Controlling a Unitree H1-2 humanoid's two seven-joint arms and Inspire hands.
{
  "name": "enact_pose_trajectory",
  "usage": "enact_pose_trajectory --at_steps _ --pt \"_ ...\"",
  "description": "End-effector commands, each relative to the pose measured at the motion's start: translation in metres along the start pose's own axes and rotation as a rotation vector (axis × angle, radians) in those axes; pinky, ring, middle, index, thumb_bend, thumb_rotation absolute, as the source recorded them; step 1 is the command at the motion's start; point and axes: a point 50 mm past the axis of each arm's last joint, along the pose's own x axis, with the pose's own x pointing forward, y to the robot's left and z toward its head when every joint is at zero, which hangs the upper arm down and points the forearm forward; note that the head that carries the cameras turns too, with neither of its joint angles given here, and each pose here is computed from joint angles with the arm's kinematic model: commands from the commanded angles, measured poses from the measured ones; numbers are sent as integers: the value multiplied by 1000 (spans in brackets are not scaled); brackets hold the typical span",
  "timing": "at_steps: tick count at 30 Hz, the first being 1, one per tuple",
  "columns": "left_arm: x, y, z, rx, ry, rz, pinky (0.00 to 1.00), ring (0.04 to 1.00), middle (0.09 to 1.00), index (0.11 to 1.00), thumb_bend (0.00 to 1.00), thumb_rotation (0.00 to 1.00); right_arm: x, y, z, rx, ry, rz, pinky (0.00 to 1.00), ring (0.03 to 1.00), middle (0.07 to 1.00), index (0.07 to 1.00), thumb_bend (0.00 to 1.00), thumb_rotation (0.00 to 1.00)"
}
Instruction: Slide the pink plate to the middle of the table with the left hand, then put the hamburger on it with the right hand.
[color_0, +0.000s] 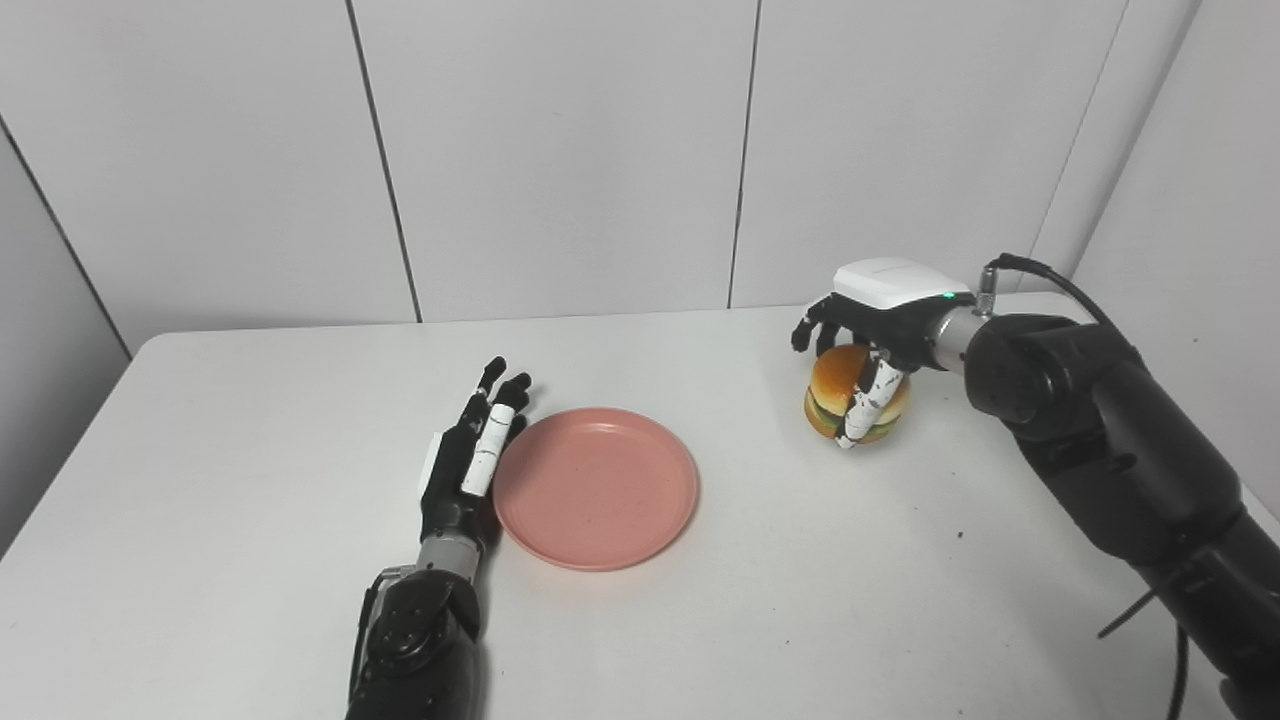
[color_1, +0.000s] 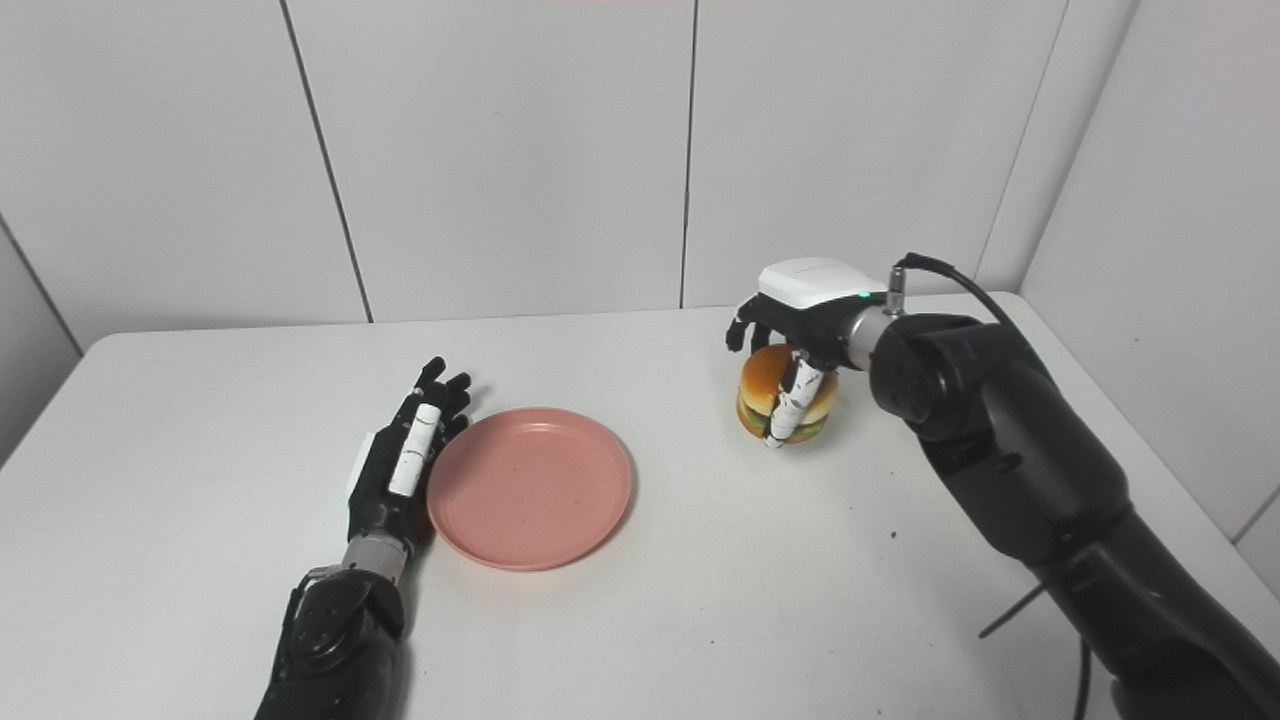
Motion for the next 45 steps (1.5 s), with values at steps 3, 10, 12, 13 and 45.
enact_pose_trajectory --at_steps 3,10,12,13,45 --pt "4 -7 -1 0 10 -1 955 930 887 924 872 726 -4 -38 13 -56 -57 -88 515 585 675 704 713 46" --pt "4 -11 -2 19 2 -7 928 930 892 932 874 741 2 -46 35 -82 -98 -94 488 578 667 697 764 22" --pt "4 -13 -3 20 1 -7 917 924 886 927 864 735 5 -49 43 -74 -109 -93 470 556 661 698 786 4" --pt "4 -14 -3 20 1 -7 916 921 882 923 856 732 6 -50 46 -69 -112 -92 446 545 663 700 794 2" --pt "7 -26 -11 31 -18 8 939 906 871 922 856 751 60 -30 129 -42 -286 -34 446 434 530 689 528 0"
